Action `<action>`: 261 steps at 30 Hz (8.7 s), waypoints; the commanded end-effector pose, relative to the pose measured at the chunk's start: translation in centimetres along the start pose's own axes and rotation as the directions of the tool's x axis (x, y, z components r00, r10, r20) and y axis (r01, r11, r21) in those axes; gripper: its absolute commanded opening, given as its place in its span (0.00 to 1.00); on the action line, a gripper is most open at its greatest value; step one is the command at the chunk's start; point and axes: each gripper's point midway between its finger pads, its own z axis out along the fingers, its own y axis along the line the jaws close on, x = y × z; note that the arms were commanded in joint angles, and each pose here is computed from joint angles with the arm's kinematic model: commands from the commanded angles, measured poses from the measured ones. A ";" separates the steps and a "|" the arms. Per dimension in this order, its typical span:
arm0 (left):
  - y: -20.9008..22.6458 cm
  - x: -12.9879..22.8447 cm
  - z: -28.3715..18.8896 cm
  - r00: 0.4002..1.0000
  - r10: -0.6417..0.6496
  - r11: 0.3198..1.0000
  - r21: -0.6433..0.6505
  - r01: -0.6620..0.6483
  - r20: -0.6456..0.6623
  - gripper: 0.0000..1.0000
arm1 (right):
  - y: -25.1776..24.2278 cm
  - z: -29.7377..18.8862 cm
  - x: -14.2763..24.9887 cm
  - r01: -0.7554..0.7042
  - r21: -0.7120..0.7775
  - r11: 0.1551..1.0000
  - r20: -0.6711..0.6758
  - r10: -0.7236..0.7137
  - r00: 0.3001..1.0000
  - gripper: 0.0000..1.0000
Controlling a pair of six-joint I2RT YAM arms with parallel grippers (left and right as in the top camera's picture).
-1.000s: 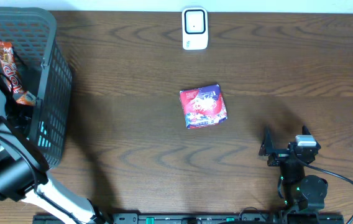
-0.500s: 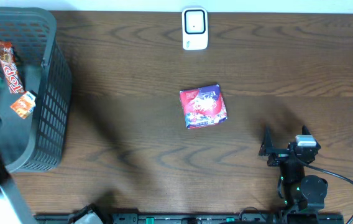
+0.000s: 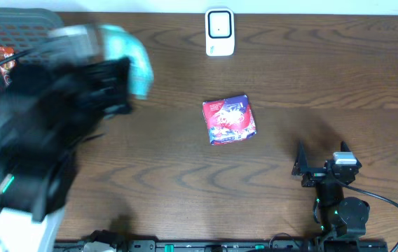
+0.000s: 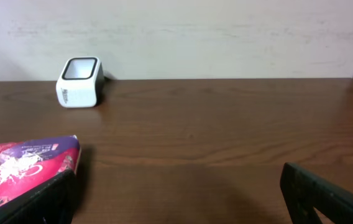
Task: Scan the item barcode
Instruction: 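Carry the green pack to the scanner and drop it beside the bag, then reach the left gripper into the basket toward the orange tissue pack, then grasp the orange tissue pack with the left gripper and lift, then carry the orange pack to the scanner and release it on the table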
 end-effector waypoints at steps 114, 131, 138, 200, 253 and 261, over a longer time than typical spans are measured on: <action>50.7 19.9 6.1 0.694 -0.719 0.159 -0.981 0.112 -0.038 0.84 | 0.0 0.0 0.1 0.012 0.001 1.000 -0.001 -0.012 1.000 0.99; 48.9 18.0 3.9 0.682 -0.727 0.073 -0.981 0.180 0.071 0.75 | 0.0 0.0 0.1 0.011 0.001 1.000 -0.001 -0.011 1.000 0.99; 48.8 18.9 3.2 0.643 -0.749 -0.014 -0.974 0.225 0.160 0.75 | 0.0 0.0 0.1 0.011 0.001 1.000 -0.001 -0.011 1.000 0.99; 22.3 -7.5 -6.6 0.846 -0.392 0.759 -0.393 0.519 0.361 0.07 | 0.0 0.0 0.1 0.012 0.001 1.000 -0.001 -0.012 1.000 0.99; 8.4 21.5 21.9 0.649 -0.212 0.943 -0.327 -0.060 -0.731 0.07 | 0.0 0.0 0.1 0.012 0.001 1.000 -0.001 -0.012 1.000 0.99; 5.7 23.9 22.0 0.570 -0.224 0.971 -0.234 0.057 -0.791 0.07 | 0.0 0.0 0.1 0.012 0.001 1.000 -0.001 -0.012 1.000 0.99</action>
